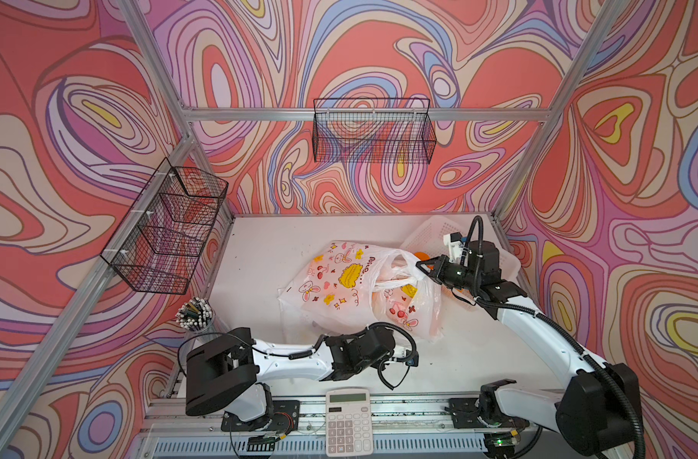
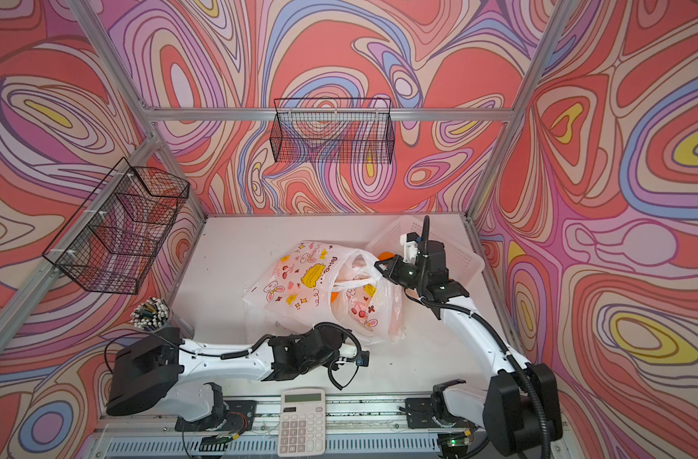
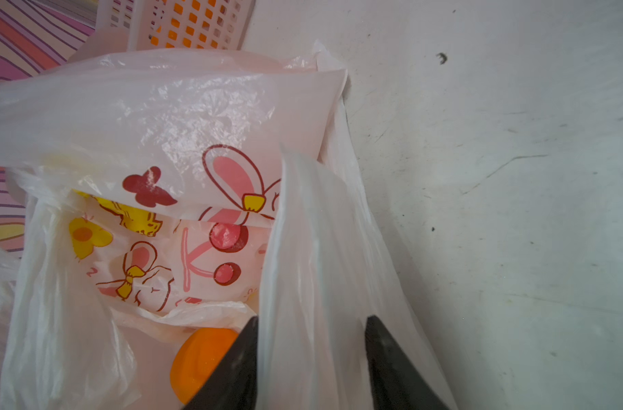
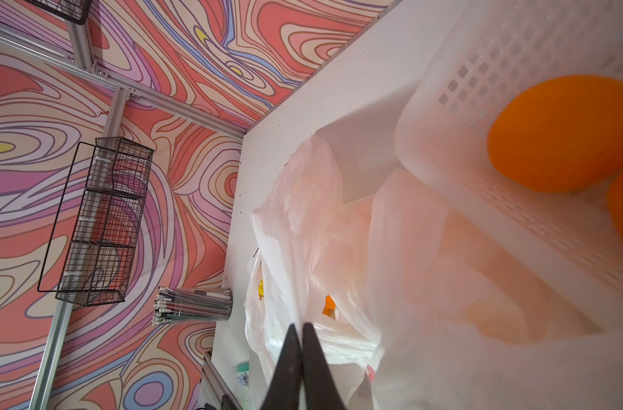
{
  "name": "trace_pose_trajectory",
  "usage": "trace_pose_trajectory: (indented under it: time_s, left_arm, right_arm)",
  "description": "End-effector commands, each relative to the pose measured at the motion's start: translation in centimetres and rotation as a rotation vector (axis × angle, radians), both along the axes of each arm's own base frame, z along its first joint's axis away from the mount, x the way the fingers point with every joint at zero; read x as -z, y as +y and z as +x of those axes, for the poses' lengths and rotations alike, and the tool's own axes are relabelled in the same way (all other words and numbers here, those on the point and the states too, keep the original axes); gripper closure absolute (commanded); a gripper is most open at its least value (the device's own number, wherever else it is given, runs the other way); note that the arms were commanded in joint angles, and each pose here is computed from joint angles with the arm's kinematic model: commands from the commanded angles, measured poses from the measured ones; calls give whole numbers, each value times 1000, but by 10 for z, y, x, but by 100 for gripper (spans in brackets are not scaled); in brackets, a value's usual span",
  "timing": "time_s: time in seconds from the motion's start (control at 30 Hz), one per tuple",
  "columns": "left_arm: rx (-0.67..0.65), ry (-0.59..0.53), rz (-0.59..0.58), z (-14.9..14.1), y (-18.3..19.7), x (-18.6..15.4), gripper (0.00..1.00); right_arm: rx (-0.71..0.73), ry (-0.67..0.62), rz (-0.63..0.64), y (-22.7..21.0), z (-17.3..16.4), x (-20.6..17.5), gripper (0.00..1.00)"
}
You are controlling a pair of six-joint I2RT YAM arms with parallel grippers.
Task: Place the oranges into plastic bags & tie knots
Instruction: Adjust the plastic bag.
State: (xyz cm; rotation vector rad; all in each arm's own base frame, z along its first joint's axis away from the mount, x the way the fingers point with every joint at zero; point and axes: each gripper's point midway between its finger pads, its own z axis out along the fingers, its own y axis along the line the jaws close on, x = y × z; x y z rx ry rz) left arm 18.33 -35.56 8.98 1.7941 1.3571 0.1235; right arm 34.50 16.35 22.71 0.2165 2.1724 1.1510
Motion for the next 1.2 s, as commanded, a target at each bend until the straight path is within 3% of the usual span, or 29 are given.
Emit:
trace_pose_trajectory:
  time_s: [0.0, 0.1, 0.23, 0.4, 0.6, 0.8, 0.97, 1.17]
  left_arm:
    - [-53, -84, -67, 14, -4, -24, 83]
    - [-74, -124, -123, 16, 3, -47, 100]
    - [-125, -193, -257, 27, 22, -95, 100]
    - [-216, -119, -516, 50, 69, -168, 100]
    - [-304, -148, -811, 78, 128, -270, 100]
    - [-299, -153, -1039, 92, 166, -352, 100]
    - [-278, -126, -1126, 90, 179, -380, 100]
    - [-352, -71, -1180, 89, 190, -372, 100]
  right_arm:
    - [-13, -27, 16, 0, -5, -7, 100]
    - [-24, -39, 25, 2, -6, -11, 100]
    - [-52, -82, 50, 6, -6, -28, 100]
    - [-81, -159, 70, 11, 0, -61, 100]
    - [-138, -297, 117, 22, 12, -127, 100]
    - [-186, -440, 171, 28, 11, -202, 100]
    - [-212, -527, 222, 29, -3, -239, 100]
    - [-245, -498, 248, 32, -13, -229, 100]
